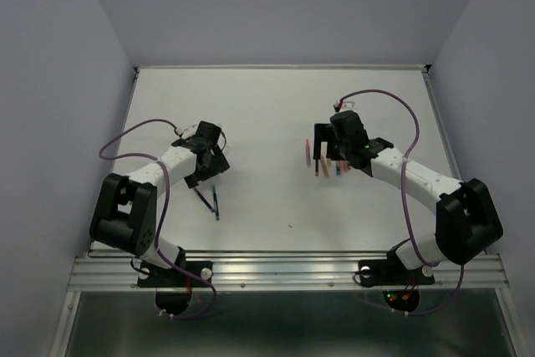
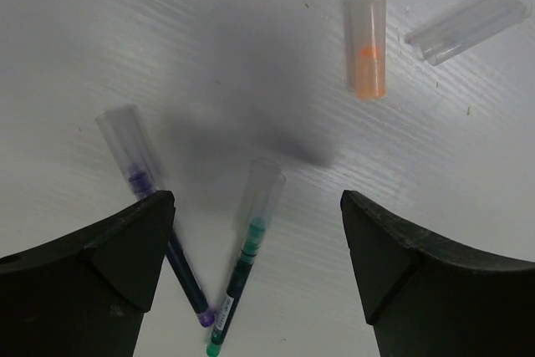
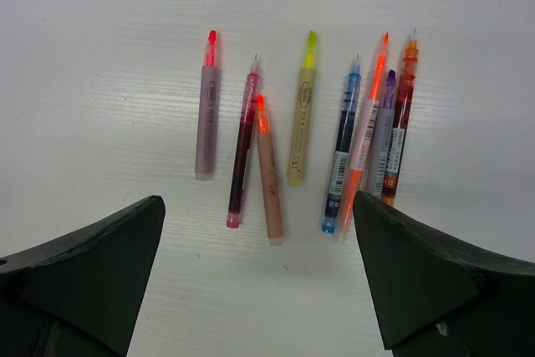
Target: Open the pen caps
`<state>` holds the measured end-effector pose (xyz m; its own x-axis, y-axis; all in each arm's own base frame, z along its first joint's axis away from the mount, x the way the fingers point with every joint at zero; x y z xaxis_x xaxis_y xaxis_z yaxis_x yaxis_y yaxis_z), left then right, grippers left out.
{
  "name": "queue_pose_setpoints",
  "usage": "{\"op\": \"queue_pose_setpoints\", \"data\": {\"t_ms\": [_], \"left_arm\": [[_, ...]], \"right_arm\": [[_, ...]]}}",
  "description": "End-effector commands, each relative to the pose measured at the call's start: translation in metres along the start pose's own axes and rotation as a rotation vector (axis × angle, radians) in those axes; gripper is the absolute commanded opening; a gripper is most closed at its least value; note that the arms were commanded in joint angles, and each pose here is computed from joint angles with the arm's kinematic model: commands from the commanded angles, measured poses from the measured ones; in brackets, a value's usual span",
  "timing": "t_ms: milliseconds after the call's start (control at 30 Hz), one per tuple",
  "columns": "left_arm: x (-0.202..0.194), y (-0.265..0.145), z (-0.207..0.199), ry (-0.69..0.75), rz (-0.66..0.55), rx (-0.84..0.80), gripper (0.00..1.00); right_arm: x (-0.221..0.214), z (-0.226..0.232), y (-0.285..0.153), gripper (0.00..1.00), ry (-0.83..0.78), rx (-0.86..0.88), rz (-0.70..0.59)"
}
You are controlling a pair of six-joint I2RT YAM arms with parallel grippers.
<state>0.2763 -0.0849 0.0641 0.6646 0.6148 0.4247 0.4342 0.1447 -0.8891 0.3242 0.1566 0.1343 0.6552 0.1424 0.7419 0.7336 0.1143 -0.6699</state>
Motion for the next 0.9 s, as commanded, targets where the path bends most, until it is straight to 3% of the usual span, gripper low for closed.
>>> {"op": "queue_pose_setpoints", "data": {"t_ms": [0,567,733,867], "left_arm": [[-0.008,0.0,0.004,0.073,0.024,0.063,0.9],[-0.026,0.015,0.003,0.147,0.073,0.129,0.49],[-0.031,0.015,0.003,0.153,0.084,0.124,0.3],[-0.038,0.016,0.002,0.169,0.093,0.124,0.21]], "right_arm": [[0.009,-0.007,-0.005,1.0,0.0,-0.028,-0.04],[0.006,-0.014,-0.003,1.0,-0.007,-0.072,-0.037],[0.006,-0.015,-0.002,1.0,-0.007,-0.081,-0.037],[0.005,-0.016,-0.002,1.0,-0.005,-0.09,-0.036]]}}
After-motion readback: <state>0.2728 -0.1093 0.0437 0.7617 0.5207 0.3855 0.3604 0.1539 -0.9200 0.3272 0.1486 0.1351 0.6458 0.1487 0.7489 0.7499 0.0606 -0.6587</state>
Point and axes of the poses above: each gripper's point midway between its finger pads, its own y axis out along the fingers, its own z axis along the line the jaws close on, x = y × z, the point moved 3 cm from there along -y, back along the fingers, and after that the axes turned 11 degrees about -y, right-handed, at the moved point
